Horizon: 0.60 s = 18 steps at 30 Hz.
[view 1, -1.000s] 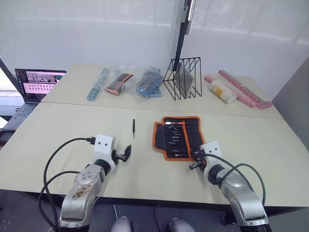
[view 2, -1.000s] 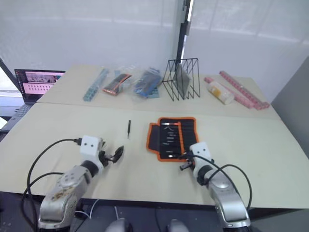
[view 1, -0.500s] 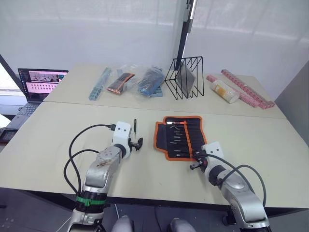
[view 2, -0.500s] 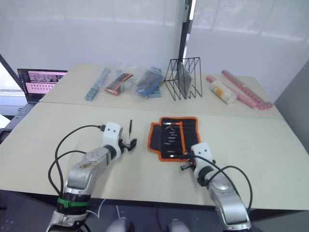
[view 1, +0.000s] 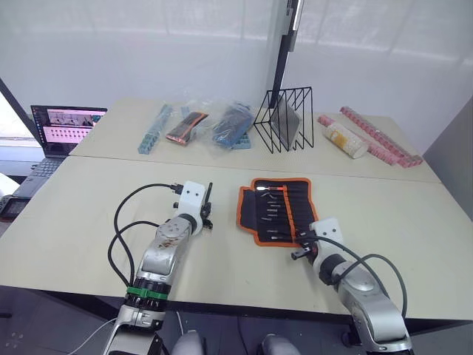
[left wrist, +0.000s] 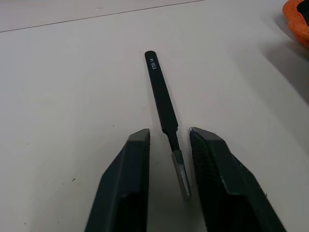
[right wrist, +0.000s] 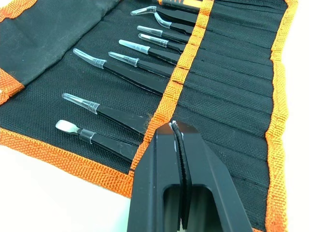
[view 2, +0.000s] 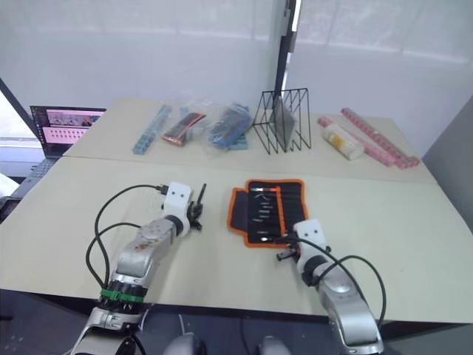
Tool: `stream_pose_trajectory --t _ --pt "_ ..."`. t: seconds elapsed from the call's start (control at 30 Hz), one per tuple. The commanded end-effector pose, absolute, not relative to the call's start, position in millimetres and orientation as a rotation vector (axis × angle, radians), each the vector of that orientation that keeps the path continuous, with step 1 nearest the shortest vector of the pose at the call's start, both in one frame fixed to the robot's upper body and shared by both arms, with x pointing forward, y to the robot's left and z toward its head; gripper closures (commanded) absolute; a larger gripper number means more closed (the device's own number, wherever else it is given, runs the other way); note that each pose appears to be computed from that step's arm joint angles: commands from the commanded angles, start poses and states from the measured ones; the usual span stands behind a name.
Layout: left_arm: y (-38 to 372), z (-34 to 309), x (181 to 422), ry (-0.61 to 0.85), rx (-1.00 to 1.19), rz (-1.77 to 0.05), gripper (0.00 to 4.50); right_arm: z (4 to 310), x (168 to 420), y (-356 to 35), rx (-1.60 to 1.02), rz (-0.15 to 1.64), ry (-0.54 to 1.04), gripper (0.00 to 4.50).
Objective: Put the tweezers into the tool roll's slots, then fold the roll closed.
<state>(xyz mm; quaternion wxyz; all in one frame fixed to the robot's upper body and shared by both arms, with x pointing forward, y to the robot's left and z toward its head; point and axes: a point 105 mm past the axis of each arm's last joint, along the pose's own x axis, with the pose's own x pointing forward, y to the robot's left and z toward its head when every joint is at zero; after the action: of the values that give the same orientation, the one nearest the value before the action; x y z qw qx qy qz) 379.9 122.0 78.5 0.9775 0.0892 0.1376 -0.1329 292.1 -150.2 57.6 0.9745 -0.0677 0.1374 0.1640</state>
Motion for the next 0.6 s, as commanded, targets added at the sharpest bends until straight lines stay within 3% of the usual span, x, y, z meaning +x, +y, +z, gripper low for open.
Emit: stream_pose_trajectory --t 0.03,0.4,0.6 --pt "121 63 379 0.311 0.183 -0.276 4.48 24 278 -152 -0.115 0.330 0.427 4.50" --pt "157 106 373 0.169 0.279 -0.301 4.48 23 281 -150 -0.116 0.335 0.421 4.50" --pt "165 133 359 0.088 0.297 -0.387 4.48 24 284 -148 -0.119 0.346 0.418 4.50"
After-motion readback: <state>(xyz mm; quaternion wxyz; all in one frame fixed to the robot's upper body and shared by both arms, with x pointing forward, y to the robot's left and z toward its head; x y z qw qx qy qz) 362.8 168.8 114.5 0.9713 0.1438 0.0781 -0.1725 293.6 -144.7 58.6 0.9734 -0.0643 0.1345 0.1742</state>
